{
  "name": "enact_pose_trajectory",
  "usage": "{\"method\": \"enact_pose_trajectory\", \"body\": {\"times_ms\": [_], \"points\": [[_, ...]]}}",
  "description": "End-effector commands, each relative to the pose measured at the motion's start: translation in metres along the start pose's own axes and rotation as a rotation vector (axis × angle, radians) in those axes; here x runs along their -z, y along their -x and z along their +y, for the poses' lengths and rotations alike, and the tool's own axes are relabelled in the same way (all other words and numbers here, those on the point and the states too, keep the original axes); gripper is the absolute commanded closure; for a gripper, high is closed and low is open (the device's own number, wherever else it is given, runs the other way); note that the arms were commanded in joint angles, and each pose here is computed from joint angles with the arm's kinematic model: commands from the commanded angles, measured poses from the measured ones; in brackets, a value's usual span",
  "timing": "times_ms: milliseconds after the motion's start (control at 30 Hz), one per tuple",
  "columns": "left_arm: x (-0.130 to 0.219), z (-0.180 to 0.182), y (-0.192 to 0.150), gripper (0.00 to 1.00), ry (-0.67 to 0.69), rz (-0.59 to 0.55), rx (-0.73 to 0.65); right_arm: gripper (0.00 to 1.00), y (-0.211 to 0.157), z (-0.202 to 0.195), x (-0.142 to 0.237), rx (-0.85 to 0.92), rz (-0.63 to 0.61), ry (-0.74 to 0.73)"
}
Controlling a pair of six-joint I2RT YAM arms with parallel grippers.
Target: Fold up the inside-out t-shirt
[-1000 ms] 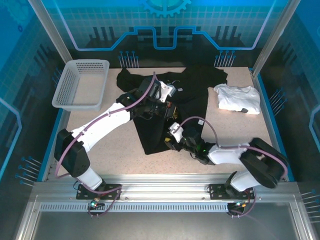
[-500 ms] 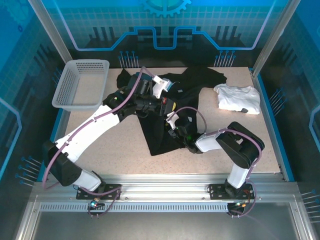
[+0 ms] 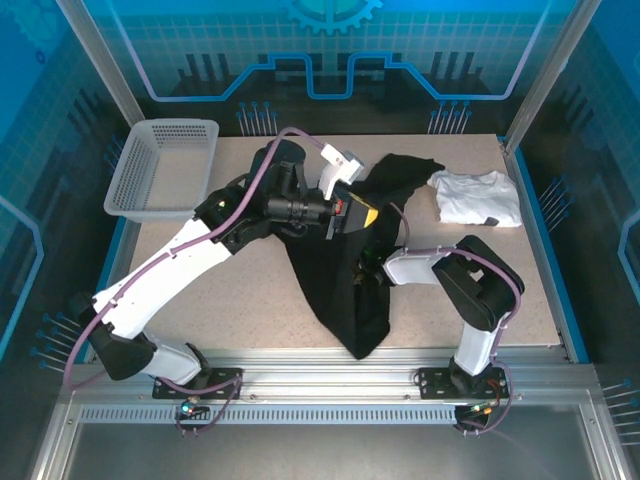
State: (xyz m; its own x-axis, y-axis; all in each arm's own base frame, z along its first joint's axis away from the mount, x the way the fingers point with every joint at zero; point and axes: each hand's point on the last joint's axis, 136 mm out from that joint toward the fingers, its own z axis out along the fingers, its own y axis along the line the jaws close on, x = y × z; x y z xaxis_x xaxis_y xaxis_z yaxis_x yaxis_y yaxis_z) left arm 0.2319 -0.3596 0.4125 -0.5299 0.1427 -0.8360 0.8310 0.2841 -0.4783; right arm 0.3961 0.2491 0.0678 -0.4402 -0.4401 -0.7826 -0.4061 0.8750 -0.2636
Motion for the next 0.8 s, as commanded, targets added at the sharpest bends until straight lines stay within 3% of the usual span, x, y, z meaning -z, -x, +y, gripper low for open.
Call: {"method": "enact_pose_trajectory", "body": {"times_ms": [0,267,367,533,600,667,767], "points": [[0.026,-0.05,0.037,1.0,-0.127,-0.105,-0.102,0.33,-0.017,0.001,-0.009,-0.023,0.126,-0.004],[0.048,-0.058,0.072,1.0,-0.041,-0.187,-0.222,0.22,-0.042,-0.003,-0.021,-0.02,0.31,-0.033],[0.064,-0.053,0.091,1.0,0.051,-0.258,-0.263,0.17,-0.057,-0.007,-0.018,-0.018,0.382,-0.039],[0.085,-0.012,0.104,1.0,0.29,-0.335,-0.276,0.15,-0.094,-0.004,-0.005,-0.013,0.559,0.028],[0.09,0.004,0.104,1.0,0.359,-0.354,-0.26,0.21,-0.112,0.001,-0.001,-0.015,0.635,0.074],[0.095,0.017,0.103,1.0,0.415,-0.37,-0.248,0.34,-0.126,0.007,-0.001,-0.019,0.686,0.116],[0.105,0.044,0.101,1.0,0.521,-0.392,-0.209,0.69,-0.131,0.016,-0.005,-0.024,0.688,0.177]]}}
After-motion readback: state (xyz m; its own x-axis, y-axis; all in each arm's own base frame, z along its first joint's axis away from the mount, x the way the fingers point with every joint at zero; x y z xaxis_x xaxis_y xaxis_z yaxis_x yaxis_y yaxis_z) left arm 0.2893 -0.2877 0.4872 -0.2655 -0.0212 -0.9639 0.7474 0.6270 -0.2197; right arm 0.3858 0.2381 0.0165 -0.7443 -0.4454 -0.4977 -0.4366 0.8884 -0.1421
